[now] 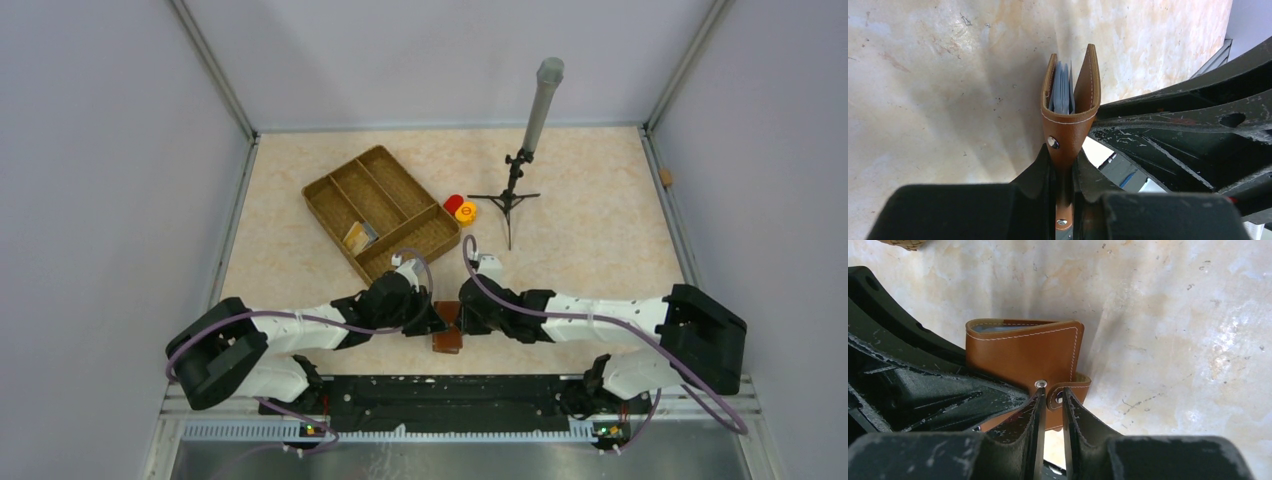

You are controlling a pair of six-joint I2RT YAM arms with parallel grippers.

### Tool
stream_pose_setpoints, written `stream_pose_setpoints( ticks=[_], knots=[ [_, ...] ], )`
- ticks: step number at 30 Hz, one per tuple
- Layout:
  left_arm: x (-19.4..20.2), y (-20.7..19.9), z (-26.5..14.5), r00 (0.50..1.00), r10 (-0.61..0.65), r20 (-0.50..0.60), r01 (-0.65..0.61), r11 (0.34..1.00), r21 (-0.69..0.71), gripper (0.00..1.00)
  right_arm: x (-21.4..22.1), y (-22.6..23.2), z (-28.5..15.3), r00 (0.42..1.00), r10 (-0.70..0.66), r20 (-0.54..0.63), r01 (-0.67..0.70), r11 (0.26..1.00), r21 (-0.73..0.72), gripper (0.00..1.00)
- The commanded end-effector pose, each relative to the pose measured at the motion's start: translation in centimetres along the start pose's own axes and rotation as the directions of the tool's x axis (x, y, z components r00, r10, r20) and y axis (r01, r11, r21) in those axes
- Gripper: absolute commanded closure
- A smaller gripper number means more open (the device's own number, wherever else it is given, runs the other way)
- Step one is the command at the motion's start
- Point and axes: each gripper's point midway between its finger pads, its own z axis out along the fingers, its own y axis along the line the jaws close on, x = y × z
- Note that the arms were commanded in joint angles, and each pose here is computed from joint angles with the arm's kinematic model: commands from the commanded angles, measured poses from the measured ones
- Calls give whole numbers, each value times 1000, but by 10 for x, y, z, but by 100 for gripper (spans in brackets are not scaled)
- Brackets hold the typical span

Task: Put the credit cards into the card holder
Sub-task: Close the card holder at the center of the board.

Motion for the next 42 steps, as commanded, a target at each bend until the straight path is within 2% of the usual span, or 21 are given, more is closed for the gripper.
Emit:
stream_pose_setpoints(
  ticks=[1, 7, 16, 42],
  knots=[
    [1, 0, 1, 1000, 21, -7, -21, 1000, -5, 100, -8, 20, -2, 1000, 7, 7, -7, 999, -37, 87],
    [1, 1, 2, 1000, 21, -8, -21, 1000, -7, 100, -13, 22, -8, 999, 20, 34, -18, 998, -66, 100],
    [2, 1, 2, 1000, 21, -9, -22, 1000, -6, 100, -23, 35, -15, 992, 63, 106, -42, 981, -190, 100],
    [2, 0, 2, 1000, 17, -10, -17, 1000, -3, 100, -4, 20, 4, 996, 63, 70, -52, 988, -146, 100]
  ],
)
